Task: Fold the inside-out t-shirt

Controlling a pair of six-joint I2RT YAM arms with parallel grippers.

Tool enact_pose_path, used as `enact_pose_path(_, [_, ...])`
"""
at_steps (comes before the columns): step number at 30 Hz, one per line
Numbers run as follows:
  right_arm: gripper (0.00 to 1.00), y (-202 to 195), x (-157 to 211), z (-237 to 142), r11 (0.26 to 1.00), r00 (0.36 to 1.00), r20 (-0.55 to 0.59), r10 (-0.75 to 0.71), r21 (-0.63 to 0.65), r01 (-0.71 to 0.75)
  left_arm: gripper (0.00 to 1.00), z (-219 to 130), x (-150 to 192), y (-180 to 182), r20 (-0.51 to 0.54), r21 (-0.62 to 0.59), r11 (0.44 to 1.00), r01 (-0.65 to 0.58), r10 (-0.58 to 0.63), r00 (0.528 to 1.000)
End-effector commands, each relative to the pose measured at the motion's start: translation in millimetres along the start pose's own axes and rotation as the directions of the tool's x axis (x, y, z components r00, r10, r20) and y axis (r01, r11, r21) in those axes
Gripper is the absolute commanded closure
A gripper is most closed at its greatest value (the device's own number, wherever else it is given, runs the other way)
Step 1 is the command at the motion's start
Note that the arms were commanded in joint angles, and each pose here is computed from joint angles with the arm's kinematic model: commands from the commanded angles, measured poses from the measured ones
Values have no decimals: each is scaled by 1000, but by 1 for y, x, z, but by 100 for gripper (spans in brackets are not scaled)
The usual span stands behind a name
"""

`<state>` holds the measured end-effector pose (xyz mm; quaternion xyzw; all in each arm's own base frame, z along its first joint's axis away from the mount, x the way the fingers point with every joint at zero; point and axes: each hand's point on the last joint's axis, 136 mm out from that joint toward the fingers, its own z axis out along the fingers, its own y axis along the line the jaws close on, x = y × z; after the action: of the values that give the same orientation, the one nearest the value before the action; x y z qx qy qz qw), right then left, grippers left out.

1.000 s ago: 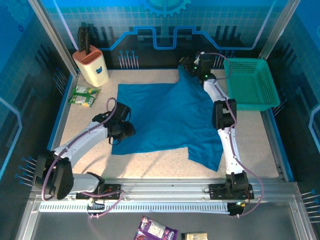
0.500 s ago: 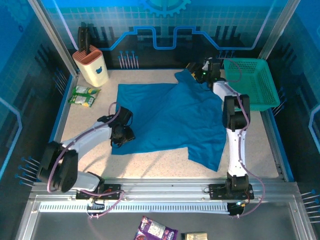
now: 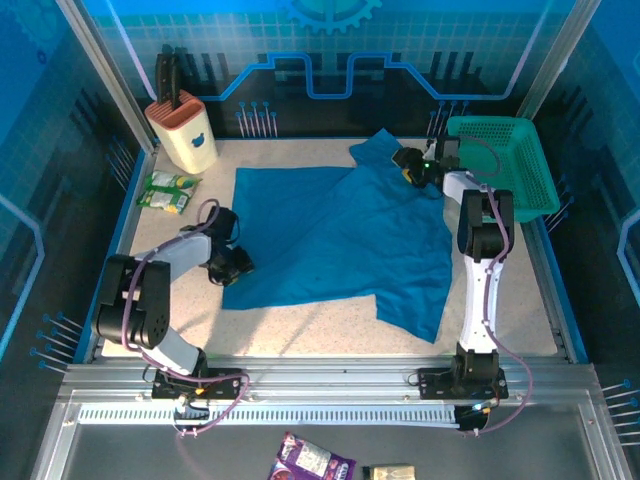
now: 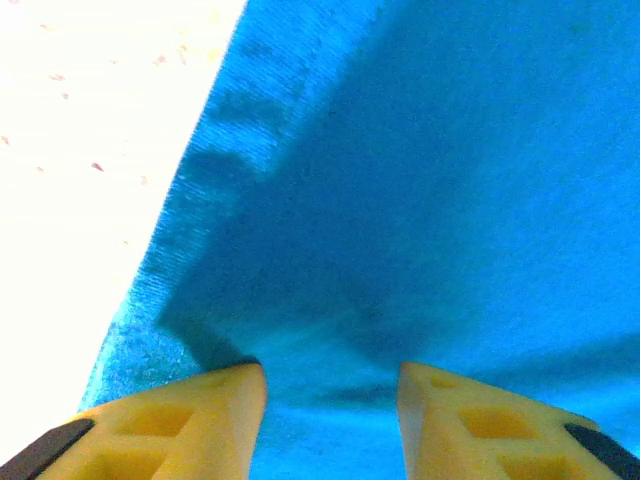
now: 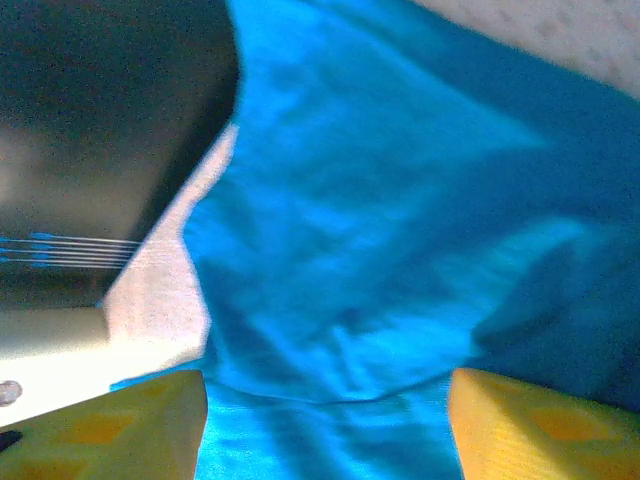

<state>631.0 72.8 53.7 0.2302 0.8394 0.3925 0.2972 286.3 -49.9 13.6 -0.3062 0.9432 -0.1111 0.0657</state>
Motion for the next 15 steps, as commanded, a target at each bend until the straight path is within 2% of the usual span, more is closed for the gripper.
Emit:
enact_pose_path(1, [34,-30,11,14,996,999,-36,27,87,-24,58,7,10,29,-53,-16,998,55,-56,997])
enact_pose_path(7, [32,-70,9,6,958,998,0,61,280,-58,58,8,3,39,-67,24,989,149,-147,987])
enact_pose_path(9, [32,-69,7,4,956,999,9,48,289,-48,58,10,1,36,-78,43,987,155,-151,985])
enact_pose_path(11, [32,-57,4,3,967,1000,-1,26,253,-25,58,8,-1,31,-80,59,986,153,-148,986])
enact_pose_path(15, [33,-2,1,-18,983,998,-36,-44,176,50,58,-11,-12,16,-43,121,985,121,-116,992])
